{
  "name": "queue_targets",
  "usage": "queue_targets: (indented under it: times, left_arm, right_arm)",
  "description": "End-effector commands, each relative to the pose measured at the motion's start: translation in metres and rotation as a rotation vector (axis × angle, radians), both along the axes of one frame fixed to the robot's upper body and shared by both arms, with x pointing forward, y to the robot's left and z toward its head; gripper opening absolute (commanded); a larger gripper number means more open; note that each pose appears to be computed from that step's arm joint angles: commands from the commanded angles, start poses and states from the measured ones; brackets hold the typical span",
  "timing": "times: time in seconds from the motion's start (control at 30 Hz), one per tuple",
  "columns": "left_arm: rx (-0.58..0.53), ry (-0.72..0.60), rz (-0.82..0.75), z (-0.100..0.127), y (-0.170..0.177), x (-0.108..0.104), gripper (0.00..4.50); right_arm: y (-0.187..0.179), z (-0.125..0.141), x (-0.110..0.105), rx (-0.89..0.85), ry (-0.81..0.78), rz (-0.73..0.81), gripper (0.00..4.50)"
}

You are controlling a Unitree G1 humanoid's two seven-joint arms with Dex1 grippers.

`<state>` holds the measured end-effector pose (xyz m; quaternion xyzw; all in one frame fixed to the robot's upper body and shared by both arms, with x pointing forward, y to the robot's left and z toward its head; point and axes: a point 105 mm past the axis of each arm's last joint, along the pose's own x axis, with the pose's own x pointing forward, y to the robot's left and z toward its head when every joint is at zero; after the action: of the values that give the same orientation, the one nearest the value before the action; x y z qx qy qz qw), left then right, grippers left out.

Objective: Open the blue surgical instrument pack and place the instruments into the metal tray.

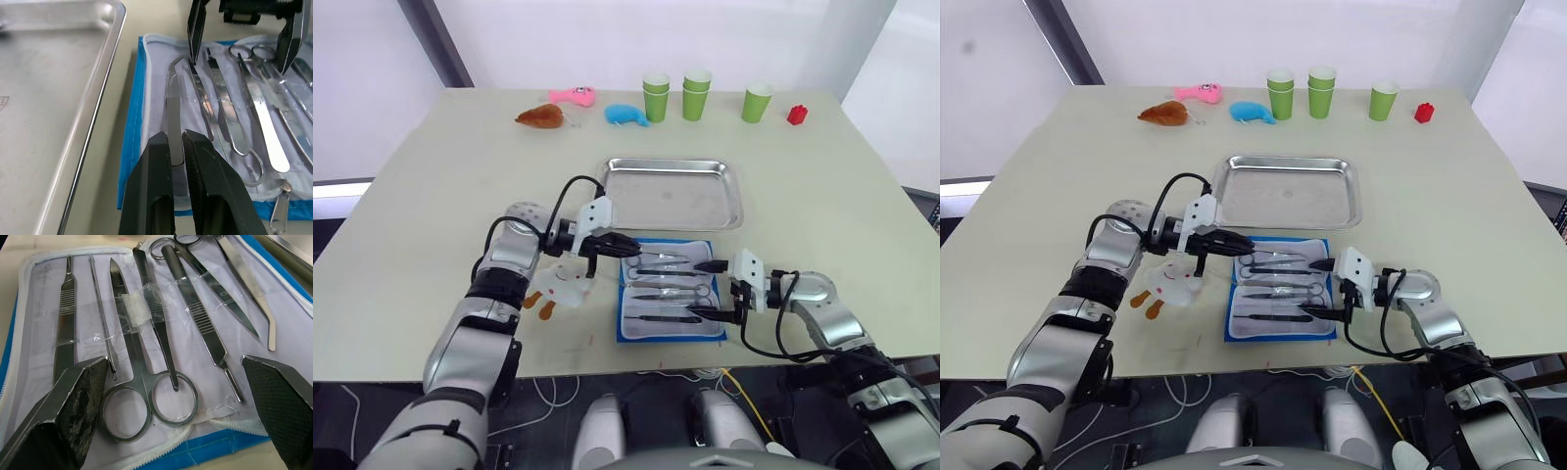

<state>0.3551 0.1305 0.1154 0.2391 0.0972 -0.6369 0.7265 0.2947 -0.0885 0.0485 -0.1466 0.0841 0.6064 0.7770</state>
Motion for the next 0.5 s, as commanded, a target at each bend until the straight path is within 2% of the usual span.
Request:
queue_targets:
  times: [0.03, 0.5]
  left_arm:
    - [-0.117, -0.157, 0.074, 0.047, 0.007, 0.012, 0.07]
    - [-0.107, -0.175, 0.098, 0.054, 0.020, 0.006, 0.07]
  right_arm:
    - [-0.021, -0.066, -0.026, -0.211, 0.226, -0.030, 4.50]
    - [-0.019, -0.067, -0.025, -0.217, 0.230, -0.018, 4.50]
